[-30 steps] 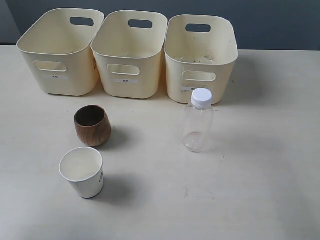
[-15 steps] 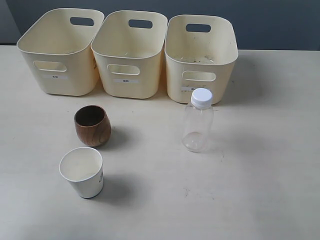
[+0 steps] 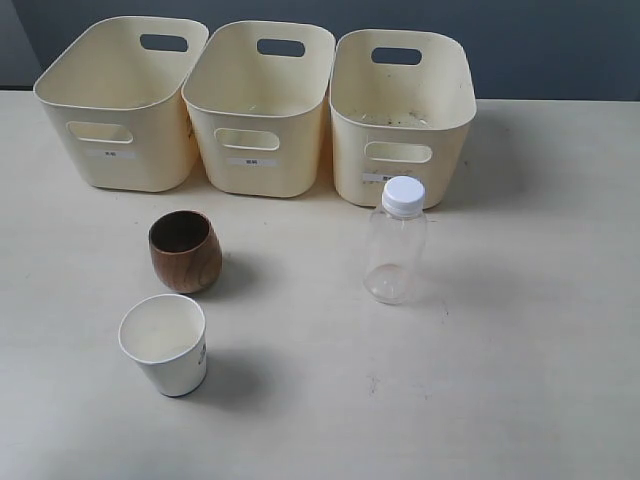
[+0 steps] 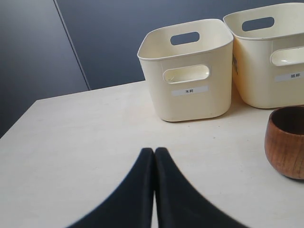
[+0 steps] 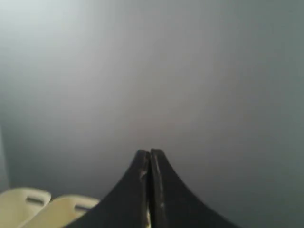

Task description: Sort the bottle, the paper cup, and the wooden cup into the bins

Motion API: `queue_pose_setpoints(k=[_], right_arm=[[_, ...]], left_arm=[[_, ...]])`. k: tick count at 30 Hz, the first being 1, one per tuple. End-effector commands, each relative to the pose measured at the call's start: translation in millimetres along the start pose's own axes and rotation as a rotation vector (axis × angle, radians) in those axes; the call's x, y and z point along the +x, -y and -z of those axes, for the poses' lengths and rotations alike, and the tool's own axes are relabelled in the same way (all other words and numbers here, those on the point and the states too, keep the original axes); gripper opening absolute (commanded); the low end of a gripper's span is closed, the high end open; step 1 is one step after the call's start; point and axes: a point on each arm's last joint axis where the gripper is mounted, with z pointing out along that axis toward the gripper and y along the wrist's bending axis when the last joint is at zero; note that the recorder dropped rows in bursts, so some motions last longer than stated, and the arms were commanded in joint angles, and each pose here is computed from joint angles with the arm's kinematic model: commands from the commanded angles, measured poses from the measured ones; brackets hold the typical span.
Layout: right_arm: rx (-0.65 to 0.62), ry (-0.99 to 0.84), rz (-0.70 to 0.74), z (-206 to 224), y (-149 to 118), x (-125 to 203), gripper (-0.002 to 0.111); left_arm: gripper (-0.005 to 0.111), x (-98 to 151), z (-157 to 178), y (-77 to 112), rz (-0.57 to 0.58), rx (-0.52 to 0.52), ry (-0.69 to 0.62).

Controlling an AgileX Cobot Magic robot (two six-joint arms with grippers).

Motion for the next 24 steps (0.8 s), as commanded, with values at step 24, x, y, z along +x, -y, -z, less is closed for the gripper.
queue_pose_setpoints(k=[24], right_arm=[[-0.537,-0.986,0.394,-156.0,-101.6,147.3,-0.001]], left_arm=[[0.0,-2.5,0.0,0.0,0.005,0.004,0.013]])
